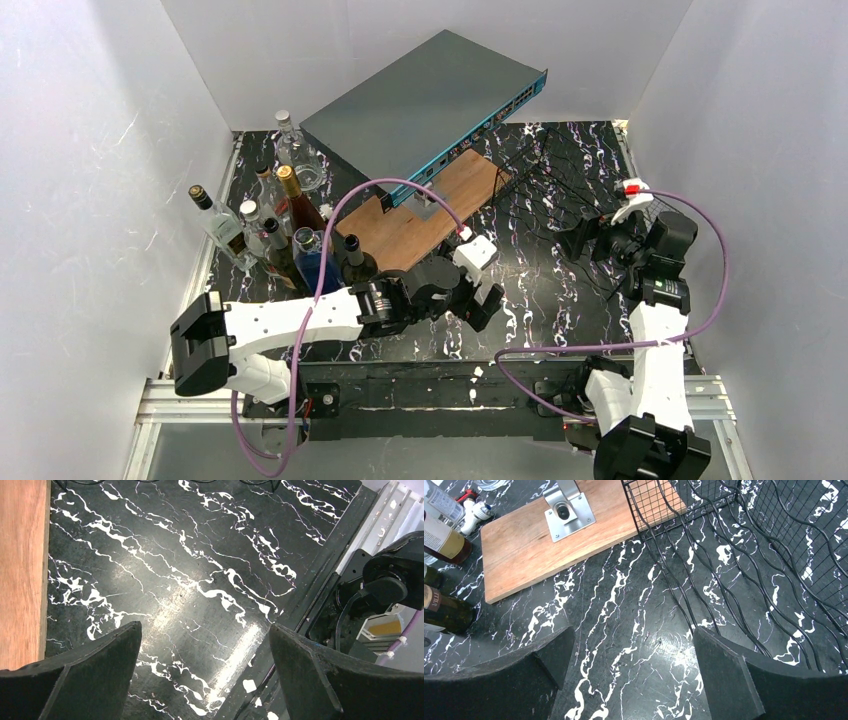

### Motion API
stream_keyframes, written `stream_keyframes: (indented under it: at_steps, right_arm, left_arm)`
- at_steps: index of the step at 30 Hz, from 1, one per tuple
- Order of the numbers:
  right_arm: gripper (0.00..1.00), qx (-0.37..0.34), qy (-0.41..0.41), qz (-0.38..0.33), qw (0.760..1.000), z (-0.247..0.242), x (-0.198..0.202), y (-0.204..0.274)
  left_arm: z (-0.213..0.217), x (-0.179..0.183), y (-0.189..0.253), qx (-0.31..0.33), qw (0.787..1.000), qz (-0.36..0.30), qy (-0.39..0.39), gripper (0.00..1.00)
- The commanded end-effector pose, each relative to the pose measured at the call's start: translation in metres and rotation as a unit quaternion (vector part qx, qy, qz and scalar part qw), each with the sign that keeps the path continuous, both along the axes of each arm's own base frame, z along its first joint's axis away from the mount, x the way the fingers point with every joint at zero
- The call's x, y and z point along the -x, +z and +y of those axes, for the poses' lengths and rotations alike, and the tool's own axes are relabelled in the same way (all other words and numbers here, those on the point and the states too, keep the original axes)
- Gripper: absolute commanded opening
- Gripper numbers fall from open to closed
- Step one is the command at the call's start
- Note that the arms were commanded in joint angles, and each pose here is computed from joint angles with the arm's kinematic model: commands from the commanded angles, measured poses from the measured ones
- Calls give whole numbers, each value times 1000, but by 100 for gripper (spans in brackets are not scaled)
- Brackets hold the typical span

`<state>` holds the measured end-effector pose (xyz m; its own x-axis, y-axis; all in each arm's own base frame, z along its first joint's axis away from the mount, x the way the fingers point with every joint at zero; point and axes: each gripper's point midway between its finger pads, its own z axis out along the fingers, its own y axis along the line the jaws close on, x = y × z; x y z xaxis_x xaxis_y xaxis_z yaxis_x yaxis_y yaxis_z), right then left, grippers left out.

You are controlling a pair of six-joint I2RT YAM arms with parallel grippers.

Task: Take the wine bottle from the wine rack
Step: Reset both arms

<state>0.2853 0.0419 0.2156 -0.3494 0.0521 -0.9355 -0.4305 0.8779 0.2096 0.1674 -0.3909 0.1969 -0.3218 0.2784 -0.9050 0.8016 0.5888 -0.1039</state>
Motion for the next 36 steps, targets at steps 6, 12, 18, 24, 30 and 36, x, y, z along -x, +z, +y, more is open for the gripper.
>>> stream_keyframes:
  at_steps: [6,12,18,24,30,36]
  right_arm:
    - [98,-26,-23,-32,999,-2,4,16]
    - [98,-43,-60,-31,997,-11,0,18]
    - [98,-47,-67,-29,996,-13,-1,17]
    - [98,-50,-78,-28,995,-17,-2,16]
    - [98,-57,-86,-29,994,-18,-3,17]
    - [98,-58,-83,-29,994,-18,-2,17]
  left_arm:
    - [-1,-3,-8,23,999,5,23,98]
    - [2,-1,-11,26,999,10,26,98]
    - [5,1,-12,31,999,16,29,98]
    - [9,2,-12,35,999,17,30,98]
    - [12,2,-11,36,999,15,31,98]
    - [16,2,-9,38,999,12,33,98]
